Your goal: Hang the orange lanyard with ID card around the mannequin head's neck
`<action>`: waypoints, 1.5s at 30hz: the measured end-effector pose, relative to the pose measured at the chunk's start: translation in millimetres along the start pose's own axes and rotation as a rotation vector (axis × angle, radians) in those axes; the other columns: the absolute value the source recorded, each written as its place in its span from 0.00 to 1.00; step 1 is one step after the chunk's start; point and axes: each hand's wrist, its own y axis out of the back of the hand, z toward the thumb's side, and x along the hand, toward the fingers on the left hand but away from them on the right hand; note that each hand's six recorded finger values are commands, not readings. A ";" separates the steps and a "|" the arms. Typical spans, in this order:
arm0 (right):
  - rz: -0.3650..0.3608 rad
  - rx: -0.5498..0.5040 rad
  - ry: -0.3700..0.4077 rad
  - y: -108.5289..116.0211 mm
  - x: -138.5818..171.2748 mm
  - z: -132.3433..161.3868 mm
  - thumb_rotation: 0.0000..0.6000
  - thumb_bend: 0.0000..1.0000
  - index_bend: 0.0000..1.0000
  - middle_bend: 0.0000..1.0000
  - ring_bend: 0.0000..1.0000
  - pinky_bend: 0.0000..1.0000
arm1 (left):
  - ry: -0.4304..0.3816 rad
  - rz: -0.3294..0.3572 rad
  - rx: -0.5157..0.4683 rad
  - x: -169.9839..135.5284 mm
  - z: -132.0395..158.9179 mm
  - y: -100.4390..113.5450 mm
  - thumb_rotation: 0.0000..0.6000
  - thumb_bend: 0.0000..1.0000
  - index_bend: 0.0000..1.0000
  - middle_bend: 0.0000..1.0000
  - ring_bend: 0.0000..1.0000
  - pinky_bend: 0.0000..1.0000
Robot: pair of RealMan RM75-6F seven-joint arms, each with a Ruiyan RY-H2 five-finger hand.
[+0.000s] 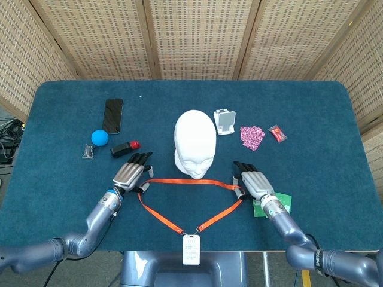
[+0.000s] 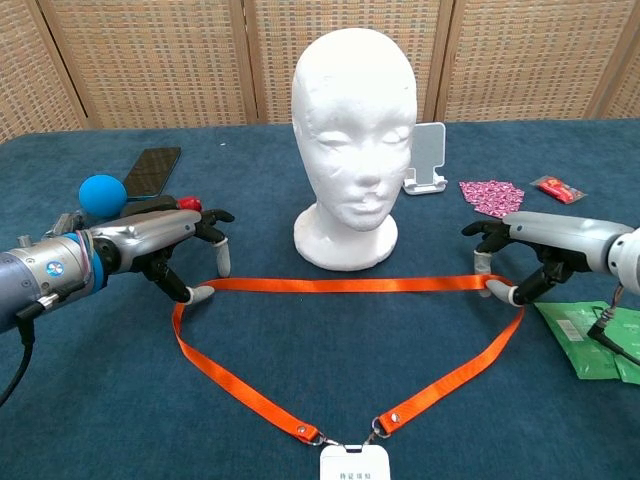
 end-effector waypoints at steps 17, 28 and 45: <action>0.012 -0.006 0.006 -3.6 -1.0 -3.3 1.00 0.79 0.66 0.02 0.00 0.00 | -0.004 -0.012 -0.016 6.3 9.1 -8.5 1.00 0.45 0.55 0.00 0.00 0.00; 0.008 0.007 0.024 -0.5 4.2 -0.7 1.00 0.79 0.67 0.03 0.00 0.00 | -0.033 0.039 -0.006 0.2 13.9 -1.6 1.00 0.45 0.65 0.00 0.00 0.00; -0.089 0.203 0.245 19.1 37.3 32.2 1.00 0.79 0.68 0.05 0.00 0.00 | -0.345 0.380 0.091 -48.8 42.2 37.7 1.00 0.45 0.69 0.00 0.00 0.00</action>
